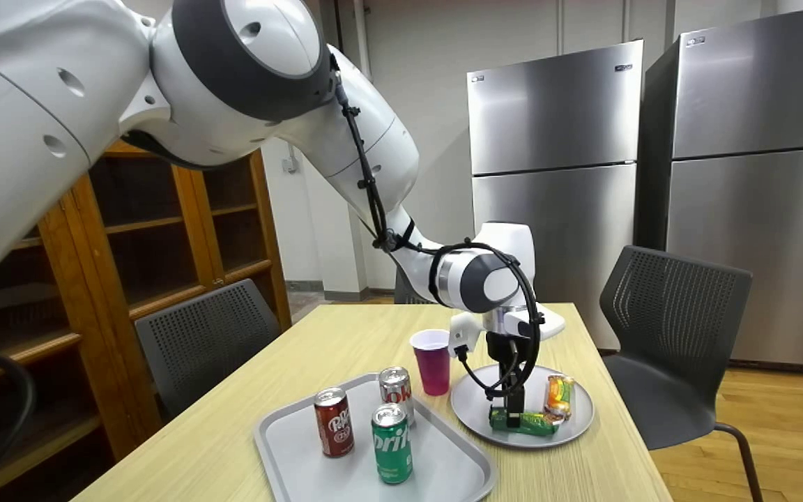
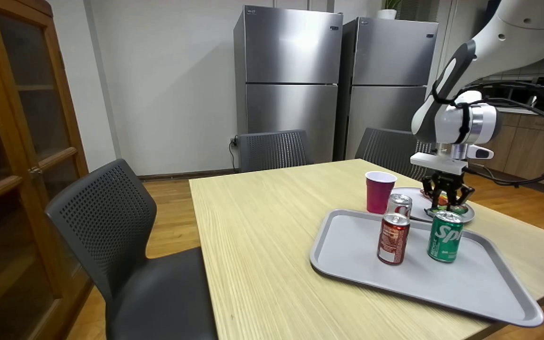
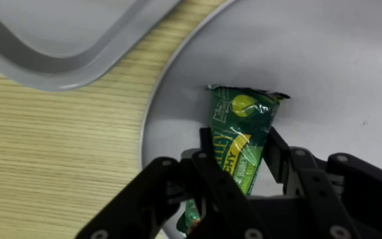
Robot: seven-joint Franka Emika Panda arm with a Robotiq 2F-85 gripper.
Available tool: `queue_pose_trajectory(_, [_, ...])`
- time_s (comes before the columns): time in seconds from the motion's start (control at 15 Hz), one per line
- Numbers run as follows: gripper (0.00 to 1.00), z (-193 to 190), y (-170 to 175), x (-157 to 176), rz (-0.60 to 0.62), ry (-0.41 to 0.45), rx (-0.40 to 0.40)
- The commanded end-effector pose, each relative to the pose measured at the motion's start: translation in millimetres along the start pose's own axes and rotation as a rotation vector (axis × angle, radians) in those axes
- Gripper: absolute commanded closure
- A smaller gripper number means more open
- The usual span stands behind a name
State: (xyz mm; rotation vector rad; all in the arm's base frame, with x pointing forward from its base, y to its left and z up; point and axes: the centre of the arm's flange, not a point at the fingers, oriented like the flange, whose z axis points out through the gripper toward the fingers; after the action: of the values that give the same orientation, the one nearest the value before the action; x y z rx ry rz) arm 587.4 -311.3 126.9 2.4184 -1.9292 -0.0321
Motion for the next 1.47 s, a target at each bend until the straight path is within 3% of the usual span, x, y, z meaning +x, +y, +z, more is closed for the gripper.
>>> queue_pose_trajectory(0.0, [0.84, -12.7, -1.8, 1.9, 0.020, -0.018, -0.029])
queue_pose_trajectory(0.33, [0.84, -33.0, 12.8, 2.2, 0.011, -0.007, -0.067])
queue_pose_trajectory(0.87, [0.84, -58.7, 30.4, 10.3, -0.002, 0.018, -0.016])
queue_pose_trajectory(1.4, [0.84, -66.3, 69.6, 19.6, -0.001, 0.053, 0.027])
